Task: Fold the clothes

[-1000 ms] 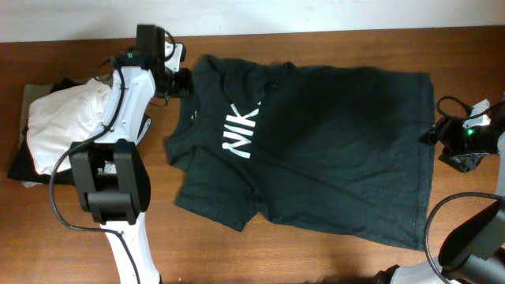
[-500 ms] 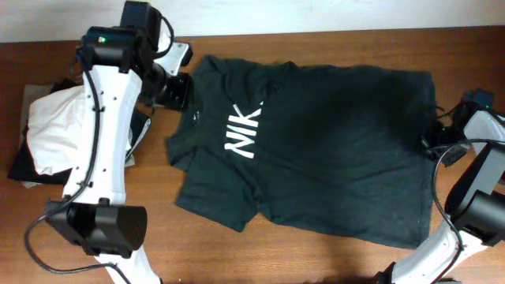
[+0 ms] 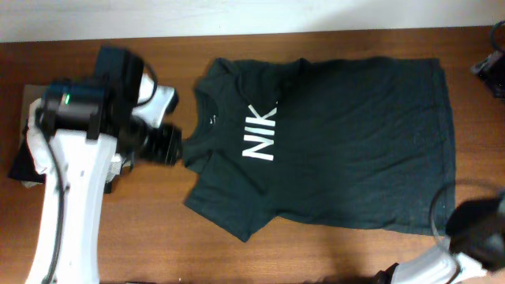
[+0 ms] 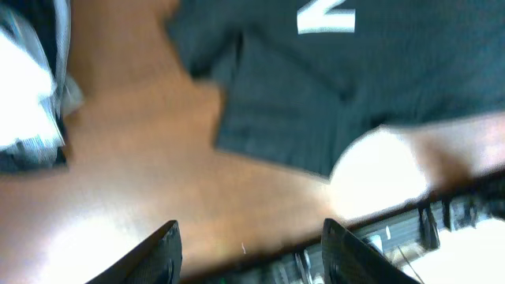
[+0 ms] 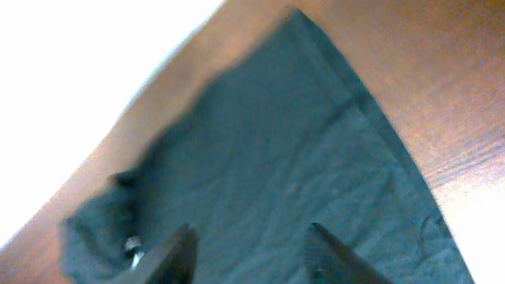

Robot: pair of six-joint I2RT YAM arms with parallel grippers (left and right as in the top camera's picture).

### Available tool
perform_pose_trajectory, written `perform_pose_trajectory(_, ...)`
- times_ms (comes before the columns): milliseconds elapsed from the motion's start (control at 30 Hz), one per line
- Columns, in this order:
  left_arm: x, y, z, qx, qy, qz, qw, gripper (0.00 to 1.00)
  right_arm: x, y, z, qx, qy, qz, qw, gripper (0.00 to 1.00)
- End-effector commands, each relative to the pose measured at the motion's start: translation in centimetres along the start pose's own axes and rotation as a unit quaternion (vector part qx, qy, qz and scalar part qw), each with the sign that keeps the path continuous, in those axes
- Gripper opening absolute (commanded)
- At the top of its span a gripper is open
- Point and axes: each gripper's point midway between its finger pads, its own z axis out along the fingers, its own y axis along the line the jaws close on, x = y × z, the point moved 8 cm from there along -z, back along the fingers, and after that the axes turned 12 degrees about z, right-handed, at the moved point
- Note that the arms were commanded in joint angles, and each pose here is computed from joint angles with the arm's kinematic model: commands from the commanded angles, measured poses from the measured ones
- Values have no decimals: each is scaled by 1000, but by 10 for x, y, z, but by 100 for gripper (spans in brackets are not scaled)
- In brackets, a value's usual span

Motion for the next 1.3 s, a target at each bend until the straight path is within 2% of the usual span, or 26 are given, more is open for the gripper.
perform_pose_trajectory(0, 33, -1, 47, 11, 38, -63, 997, 60, 37, 26, -87, -46, -28, -15, 998, 77)
perform_pose_trajectory(100, 48, 9, 128, 23, 60, -80, 995, 64, 75, 23, -123, -32, -2, -3, 999, 82)
perform_pose_trajectory(167, 60, 18, 196, 20, 50, -78, 996, 66, 89, 19, -128, -18, 27, 7, 999, 84)
perform_pose_trajectory(300, 66, 28, 263, 31, 76, -83, 993, 65, 90, 17, -124, -10, 35, -1, 999, 84)
perform_pose_trajectory(333, 66, 28, 272, 42, 83, -86, 992, 57, 90, 17, -124, -9, 35, -1, 999, 84)
perform_pose_trajectory(367, 69, 27, 279, 53, 94, -89, 990, 46, 89, 16, -123, -3, 33, -1, 999, 84)
perform_pose_trajectory(400, 73, 27, 286, 60, 113, -94, 987, 30, 87, 12, -120, 12, 30, 0, 999, 84)
perform_pose_trajectory(433, 82, 24, 288, 66, 143, -100, 983, 1, 85, 9, -116, 24, 31, 2, 999, 84)
perform_pose_trajectory(533, 82, 17, 255, 84, 179, -117, 973, 1, 78, 4, -98, 39, 50, 11, 998, 84)
perform_pose_trajectory(633, 81, 0, 189, 111, 200, -131, 965, 1, 72, -1, -81, 51, 70, 20, 996, 84)
perform_pose_trajectory(833, 100, -11, 172, 116, 253, -161, 947, 1, 69, -5, -77, 69, 65, 20, 995, 84)
perform_pose_trajectory(900, 100, -28, 172, 135, 267, -150, 942, 2, 67, -5, -77, 73, 60, 18, 995, 85)
perform_pose_trajectory(933, 99, -33, 173, 133, 268, -149, 942, 11, 67, -6, -77, 76, 59, 18, 995, 85)
perform_pose_trajectory(967, 97, -42, 175, 132, 271, -131, 944, 39, 67, -6, -77, 76, 58, 16, 995, 87)
perform_pose_trajectory(1000, 98, -46, 175, 131, 276, -122, 944, 43, 64, -9, -75, 89, 53, 3, 995, 91)
perform_pose_trajectory(1033, 98, -45, 173, 131, 277, -125, 944, 44, 62, -12, -69, 99, 57, 5, 993, 92)
perform_pose_trajectory(1067, 93, -41, 169, 128, 267, -116, 948, 44, 59, -16, -56, 107, 74, 11, 991, 92)
perform_pose_trajectory(1100, 78, -23, 167, 75, 225, -106, 966, 49, 59, -26, -36, 121, 105, 23, 987, 92)
perform_pose_trajectory(1200, 33, 9, 186, -27, 92, -69, 993, 52, 75, -57, 15, 158, 183, 52, 969, 88)
perform_pose_trajectory(1233, 20, 13, 197, -31, 67, -57, 996, 51, 89, -75, 38, 170, 212, 65, 960, 88)
perform_pose_trajectory(1267, 18, 13, 205, -21, 71, -58, 996, 50, 107, -85, 50, 166, 256, 63, 950, 85)
